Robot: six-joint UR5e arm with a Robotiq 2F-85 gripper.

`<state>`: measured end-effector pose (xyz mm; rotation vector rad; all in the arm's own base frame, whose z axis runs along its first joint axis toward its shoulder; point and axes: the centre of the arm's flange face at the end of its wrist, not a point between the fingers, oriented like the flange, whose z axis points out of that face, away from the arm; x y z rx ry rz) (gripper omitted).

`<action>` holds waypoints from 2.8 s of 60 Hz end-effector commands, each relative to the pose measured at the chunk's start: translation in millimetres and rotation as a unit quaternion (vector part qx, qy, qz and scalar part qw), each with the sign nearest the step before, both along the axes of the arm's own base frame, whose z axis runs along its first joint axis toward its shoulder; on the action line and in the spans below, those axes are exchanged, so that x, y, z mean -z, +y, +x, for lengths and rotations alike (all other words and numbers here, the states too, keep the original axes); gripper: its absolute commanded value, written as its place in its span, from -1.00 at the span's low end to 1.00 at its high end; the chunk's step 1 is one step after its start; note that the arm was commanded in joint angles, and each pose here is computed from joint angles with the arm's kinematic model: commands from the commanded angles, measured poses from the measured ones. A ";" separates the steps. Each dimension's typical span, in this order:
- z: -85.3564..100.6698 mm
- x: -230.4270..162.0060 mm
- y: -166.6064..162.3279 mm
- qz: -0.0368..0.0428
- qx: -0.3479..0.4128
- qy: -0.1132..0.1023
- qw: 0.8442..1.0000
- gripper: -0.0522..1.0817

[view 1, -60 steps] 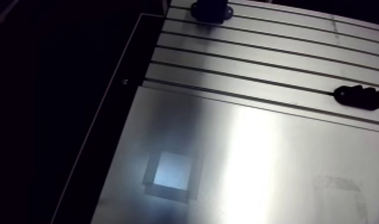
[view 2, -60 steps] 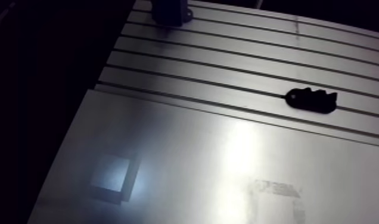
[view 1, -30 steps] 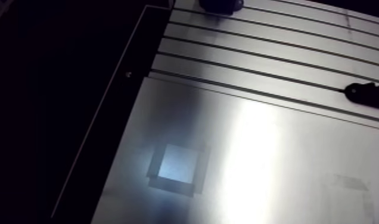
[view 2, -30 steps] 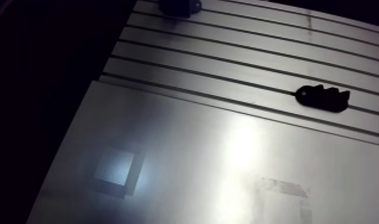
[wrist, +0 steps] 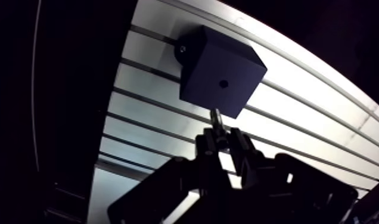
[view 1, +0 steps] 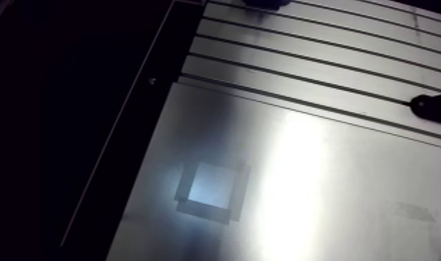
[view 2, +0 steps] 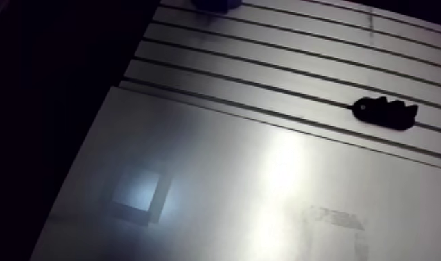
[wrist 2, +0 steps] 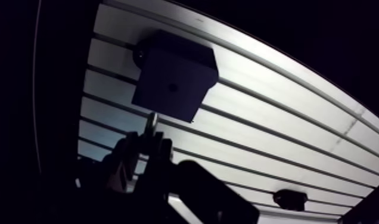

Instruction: Pick up the M10 bolt and insert it into the hole until fully seated.

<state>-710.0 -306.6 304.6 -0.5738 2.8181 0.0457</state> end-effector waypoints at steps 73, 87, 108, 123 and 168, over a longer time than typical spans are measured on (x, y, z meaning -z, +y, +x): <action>-9.0 18.3 4.0 0.005 0.009 -0.003 1.000 0.99; -10.4 19.5 7.2 0.005 0.010 -0.004 1.000 0.99; -9.7 24.9 8.5 0.006 0.012 -0.009 1.000 0.99; -13.8 30.4 8.8 0.004 0.012 -0.003 1.000 0.99; -18.5 39.9 11.4 0.009 0.013 0.001 1.000 0.99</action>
